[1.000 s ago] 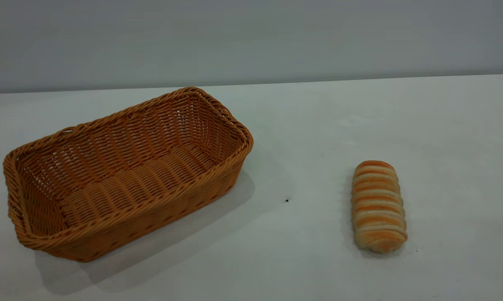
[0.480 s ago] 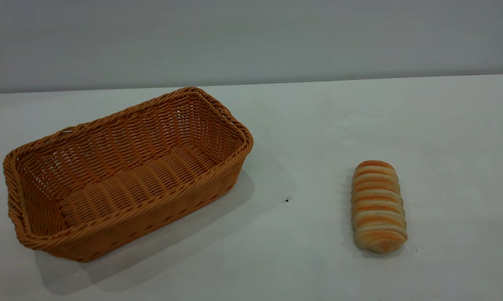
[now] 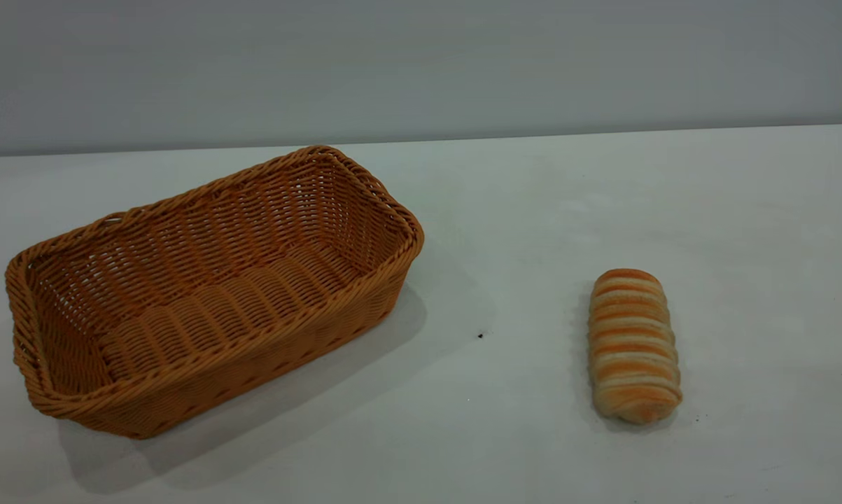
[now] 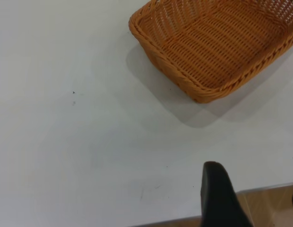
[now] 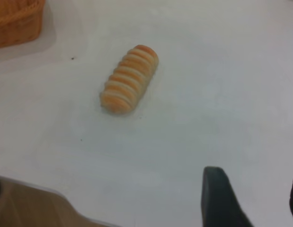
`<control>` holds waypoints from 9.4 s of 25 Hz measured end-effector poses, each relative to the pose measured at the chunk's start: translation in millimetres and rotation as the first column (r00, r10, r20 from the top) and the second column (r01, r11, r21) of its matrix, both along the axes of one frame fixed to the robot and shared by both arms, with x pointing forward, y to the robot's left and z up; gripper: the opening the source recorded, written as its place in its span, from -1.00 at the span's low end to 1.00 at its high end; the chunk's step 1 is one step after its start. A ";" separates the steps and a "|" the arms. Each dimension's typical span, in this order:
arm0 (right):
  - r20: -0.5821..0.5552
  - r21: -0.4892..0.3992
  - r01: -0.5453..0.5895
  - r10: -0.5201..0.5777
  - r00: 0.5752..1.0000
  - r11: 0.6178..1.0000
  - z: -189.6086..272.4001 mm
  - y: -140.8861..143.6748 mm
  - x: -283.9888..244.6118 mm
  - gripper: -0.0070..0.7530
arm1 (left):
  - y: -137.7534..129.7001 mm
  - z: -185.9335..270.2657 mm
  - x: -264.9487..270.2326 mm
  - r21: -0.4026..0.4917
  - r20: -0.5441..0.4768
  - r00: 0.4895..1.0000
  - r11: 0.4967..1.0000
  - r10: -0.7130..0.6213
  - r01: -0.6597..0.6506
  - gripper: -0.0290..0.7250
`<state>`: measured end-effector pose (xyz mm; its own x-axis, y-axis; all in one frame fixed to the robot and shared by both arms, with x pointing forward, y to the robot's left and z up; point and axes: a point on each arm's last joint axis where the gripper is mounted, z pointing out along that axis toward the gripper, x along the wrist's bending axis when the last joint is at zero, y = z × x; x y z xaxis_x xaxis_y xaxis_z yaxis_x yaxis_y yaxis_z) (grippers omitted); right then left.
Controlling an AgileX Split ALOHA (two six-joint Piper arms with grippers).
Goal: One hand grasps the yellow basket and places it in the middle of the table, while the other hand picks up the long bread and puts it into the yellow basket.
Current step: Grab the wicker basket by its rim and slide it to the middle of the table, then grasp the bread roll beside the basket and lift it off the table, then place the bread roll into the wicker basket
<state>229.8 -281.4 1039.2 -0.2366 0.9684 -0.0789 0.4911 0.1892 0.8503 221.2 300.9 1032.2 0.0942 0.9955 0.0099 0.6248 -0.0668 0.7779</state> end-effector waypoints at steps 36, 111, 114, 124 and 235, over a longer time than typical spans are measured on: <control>0.016 0.046 -0.029 0.028 0.999 0.999 3.1 4.3 -0.7 0.07 | -3.2 5.5 -1.5 -0.032 0.026 0.999 0.999 -0.021 0.021 0.23; -0.068 0.115 -0.158 0.167 0.984 0.981 25.8 14.0 101.4 0.07 | -62.0 -132.3 364.4 -0.082 -0.597 0.802 0.996 -0.025 -0.030 -0.63; -0.068 0.115 -0.158 0.167 0.984 0.981 25.8 14.0 101.4 0.07 | -69.5 -140.6 367.5 -0.076 -0.631 0.774 0.997 -0.054 0.008 -0.63; -0.068 0.115 -0.158 0.166 0.984 0.981 25.8 14.0 101.4 0.07 | -69.9 -144.2 364.9 -0.089 -0.670 0.742 0.992 0.004 -0.085 -0.53; -0.385 0.269 -0.603 0.658 0.648 0.751 -97.6 250.1 339.2 -0.83 | -50.8 49.4 273.8 -0.058 -0.462 0.883 0.996 -0.086 0.067 0.51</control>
